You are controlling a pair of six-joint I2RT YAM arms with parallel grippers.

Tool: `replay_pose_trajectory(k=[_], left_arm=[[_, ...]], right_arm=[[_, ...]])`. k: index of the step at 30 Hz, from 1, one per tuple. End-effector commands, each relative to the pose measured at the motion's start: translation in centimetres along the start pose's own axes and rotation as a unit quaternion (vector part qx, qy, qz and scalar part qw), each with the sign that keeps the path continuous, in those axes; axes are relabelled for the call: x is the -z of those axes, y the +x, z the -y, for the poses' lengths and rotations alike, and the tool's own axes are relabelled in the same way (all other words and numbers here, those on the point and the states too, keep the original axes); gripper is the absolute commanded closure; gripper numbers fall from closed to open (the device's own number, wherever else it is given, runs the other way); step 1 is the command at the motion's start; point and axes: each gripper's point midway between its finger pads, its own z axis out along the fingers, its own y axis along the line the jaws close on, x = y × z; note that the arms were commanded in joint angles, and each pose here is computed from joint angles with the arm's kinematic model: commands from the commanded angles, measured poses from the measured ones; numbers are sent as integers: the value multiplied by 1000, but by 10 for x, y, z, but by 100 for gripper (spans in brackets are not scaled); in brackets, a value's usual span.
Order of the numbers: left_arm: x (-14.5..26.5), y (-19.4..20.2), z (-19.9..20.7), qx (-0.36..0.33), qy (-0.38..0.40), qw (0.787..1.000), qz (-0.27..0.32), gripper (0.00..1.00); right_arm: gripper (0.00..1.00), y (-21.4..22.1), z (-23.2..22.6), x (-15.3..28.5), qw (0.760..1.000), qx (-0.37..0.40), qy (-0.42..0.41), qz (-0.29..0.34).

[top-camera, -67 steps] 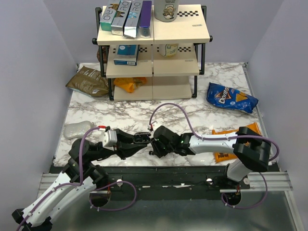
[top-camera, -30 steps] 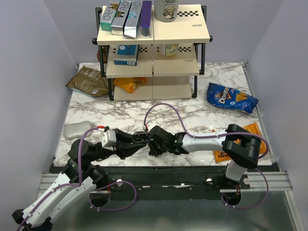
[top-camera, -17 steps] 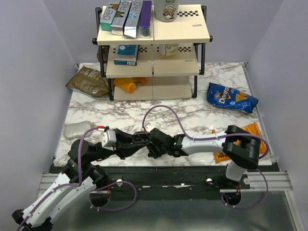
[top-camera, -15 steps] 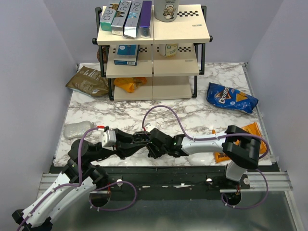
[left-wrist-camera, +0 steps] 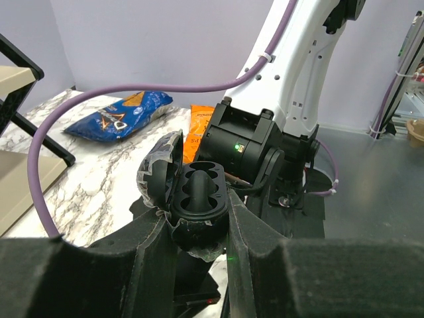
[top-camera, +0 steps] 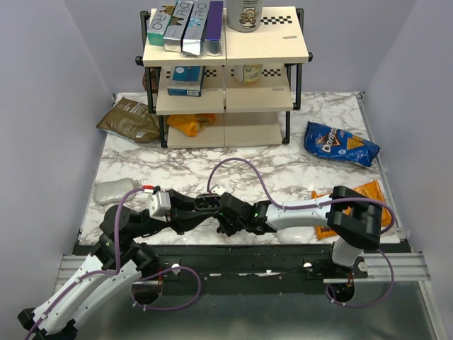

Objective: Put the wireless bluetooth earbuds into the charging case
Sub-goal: Pick up the earbud from the center of the board, then place the earbud in the charging case.

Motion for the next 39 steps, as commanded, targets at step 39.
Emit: replay_pose_trajectory(k=[39], left_arm=[[-22, -19, -20, -22, -21, 999, 28, 100]], right_arm=[[99, -100, 112, 189, 959, -42, 177, 216]])
